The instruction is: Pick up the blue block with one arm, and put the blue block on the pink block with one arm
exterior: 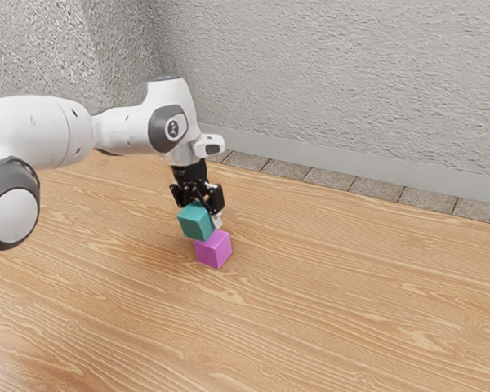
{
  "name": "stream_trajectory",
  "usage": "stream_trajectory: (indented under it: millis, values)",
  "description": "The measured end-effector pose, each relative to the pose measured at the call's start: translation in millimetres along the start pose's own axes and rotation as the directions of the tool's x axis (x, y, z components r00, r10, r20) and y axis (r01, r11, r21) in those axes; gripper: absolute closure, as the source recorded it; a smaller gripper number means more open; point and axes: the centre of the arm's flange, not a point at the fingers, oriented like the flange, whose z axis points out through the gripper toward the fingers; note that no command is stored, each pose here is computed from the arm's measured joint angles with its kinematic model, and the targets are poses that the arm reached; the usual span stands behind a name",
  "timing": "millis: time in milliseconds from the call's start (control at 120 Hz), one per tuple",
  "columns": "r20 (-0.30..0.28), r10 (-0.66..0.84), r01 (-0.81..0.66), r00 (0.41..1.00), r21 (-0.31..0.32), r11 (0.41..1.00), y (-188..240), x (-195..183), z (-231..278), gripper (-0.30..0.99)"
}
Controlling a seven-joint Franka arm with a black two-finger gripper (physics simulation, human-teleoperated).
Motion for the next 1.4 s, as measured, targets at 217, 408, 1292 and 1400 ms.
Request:
stream_trajectory:
  millis: [217,408,1292,1400]
  values:
    - [0.021,0.02,-0.02,1.0,0.007,1.0,0.2,10.0,5.7,0.5]
    - [0.038,0.027,-0.027,0.999,0.004,1.0,-0.1,11.7,8.3,0.51]
    - [0.071,0.056,-0.054,0.996,-0.027,0.998,7.1,21.9,23.1,0.19]
    - [0.078,0.06,-0.058,0.995,-0.033,0.998,7.2,21.5,25.4,0.11]
